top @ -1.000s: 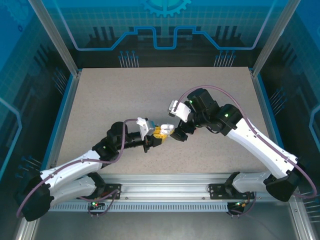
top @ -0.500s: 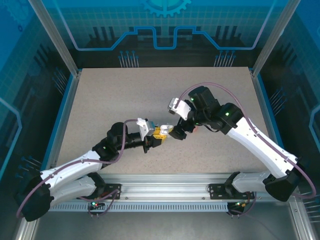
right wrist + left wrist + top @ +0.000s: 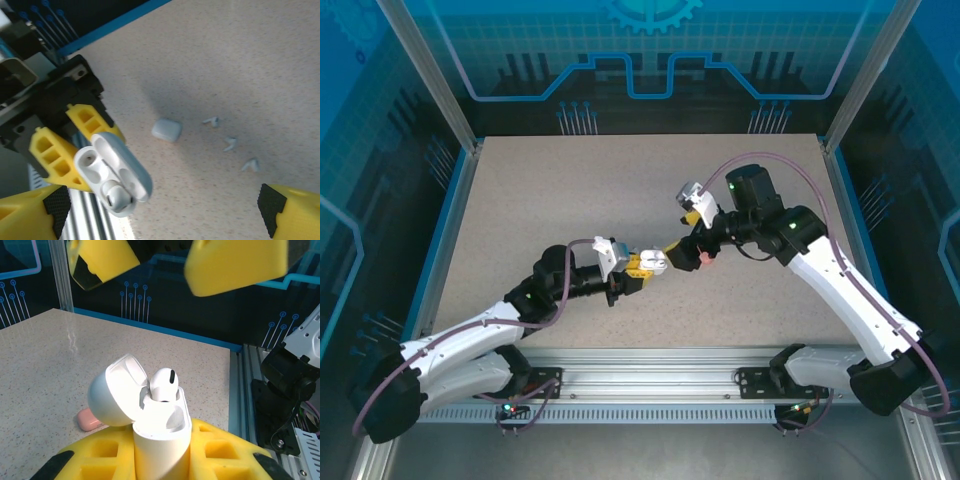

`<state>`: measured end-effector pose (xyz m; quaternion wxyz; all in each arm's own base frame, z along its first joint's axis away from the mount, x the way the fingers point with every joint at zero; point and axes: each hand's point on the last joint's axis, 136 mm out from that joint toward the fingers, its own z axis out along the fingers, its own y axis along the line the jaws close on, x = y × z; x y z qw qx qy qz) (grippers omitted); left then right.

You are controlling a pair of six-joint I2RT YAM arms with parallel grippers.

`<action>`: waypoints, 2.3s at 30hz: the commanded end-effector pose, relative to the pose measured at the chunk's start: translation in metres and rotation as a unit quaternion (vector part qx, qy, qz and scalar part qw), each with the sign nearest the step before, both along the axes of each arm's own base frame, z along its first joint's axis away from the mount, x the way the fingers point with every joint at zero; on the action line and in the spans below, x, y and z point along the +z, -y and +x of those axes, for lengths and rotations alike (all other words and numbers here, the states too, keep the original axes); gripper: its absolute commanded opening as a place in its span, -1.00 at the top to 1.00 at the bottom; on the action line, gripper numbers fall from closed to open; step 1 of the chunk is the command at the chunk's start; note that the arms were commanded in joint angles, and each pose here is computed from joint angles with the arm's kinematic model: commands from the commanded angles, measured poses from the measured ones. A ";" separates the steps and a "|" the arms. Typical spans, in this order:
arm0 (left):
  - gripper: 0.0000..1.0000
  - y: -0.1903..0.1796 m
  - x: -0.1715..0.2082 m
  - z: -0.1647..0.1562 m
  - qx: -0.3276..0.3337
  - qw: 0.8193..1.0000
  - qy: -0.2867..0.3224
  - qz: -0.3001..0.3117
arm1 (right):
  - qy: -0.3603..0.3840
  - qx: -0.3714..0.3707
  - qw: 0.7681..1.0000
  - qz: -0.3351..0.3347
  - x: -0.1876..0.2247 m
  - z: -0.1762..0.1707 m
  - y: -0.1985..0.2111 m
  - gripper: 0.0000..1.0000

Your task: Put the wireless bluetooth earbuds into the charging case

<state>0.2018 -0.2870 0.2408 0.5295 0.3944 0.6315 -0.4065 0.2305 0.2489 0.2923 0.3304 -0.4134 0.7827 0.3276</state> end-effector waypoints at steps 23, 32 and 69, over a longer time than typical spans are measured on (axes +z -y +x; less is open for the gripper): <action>0.76 0.000 0.014 -0.005 -0.008 0.999 0.020 -0.026 | -0.093 -0.057 0.993 -0.047 -0.050 0.014 0.002 -0.99; 0.76 -0.001 0.012 -0.003 -0.002 0.999 0.021 -0.024 | -0.101 -0.042 0.993 -0.049 -0.057 0.003 0.004 -0.98; 0.75 -0.003 0.011 -0.004 0.001 0.999 0.022 -0.040 | -0.071 -0.058 0.996 -0.015 -0.035 -0.007 0.015 -1.00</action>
